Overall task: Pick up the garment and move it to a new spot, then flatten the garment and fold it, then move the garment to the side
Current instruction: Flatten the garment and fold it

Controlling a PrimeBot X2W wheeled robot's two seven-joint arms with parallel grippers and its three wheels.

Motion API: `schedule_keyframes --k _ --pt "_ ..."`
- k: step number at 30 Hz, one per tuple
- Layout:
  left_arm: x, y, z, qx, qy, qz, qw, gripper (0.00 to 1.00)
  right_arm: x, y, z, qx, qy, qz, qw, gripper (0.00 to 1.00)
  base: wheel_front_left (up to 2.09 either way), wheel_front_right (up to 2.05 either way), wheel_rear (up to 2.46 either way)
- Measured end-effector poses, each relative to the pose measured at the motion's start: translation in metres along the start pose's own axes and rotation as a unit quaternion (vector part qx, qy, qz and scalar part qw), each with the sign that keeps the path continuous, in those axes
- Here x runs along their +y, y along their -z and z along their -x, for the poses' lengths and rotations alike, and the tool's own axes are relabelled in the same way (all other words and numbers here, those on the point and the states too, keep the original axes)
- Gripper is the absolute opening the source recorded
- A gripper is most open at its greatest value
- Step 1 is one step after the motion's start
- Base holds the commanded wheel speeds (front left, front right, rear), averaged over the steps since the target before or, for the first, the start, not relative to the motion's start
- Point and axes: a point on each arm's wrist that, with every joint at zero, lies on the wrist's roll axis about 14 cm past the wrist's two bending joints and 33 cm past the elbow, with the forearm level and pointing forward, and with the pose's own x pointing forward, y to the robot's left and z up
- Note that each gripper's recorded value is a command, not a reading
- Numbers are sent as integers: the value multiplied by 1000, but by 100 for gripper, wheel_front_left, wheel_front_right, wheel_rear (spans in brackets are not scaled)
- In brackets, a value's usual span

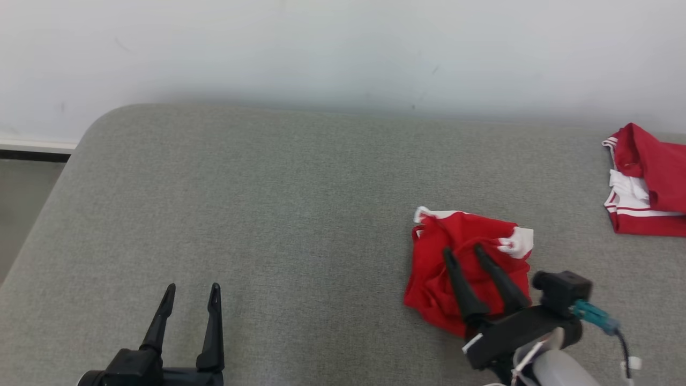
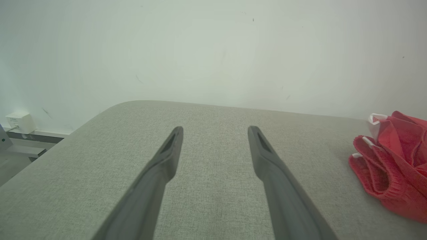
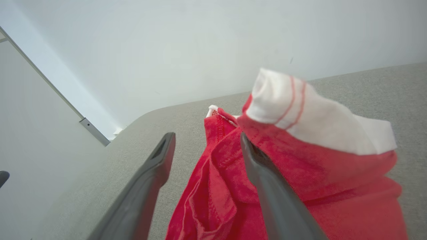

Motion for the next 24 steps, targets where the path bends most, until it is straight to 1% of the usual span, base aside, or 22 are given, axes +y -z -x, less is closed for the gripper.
schedule_keyframes --k 8,10,12,14,18,24 --pt "-2 -3 -3 -5 4 -3 1000 100 -29 -48 29 -87 40 -8 995 100 0 0 0" --pt "-3 -2 -4 -5 6 -4 1000 100 -38 -53 43 -102 59 -14 993 100 0 0 0" --pt "-6 -1 -6 -4 11 -3 1000 100 -44 -50 50 -100 70 -15 992 100 0 0 0" --pt "-8 -1 -7 -3 14 -3 1000 100 -43 -50 53 -101 70 -15 992 100 0 0 0" --pt "-10 -2 -7 -4 16 -2 1000 100 -38 -62 52 -121 63 -17 990 100 0 0 0" --pt "-8 -7 -4 -12 14 -3 1000 100 -57 -82 69 -161 104 -12 981 100 0 0 0"
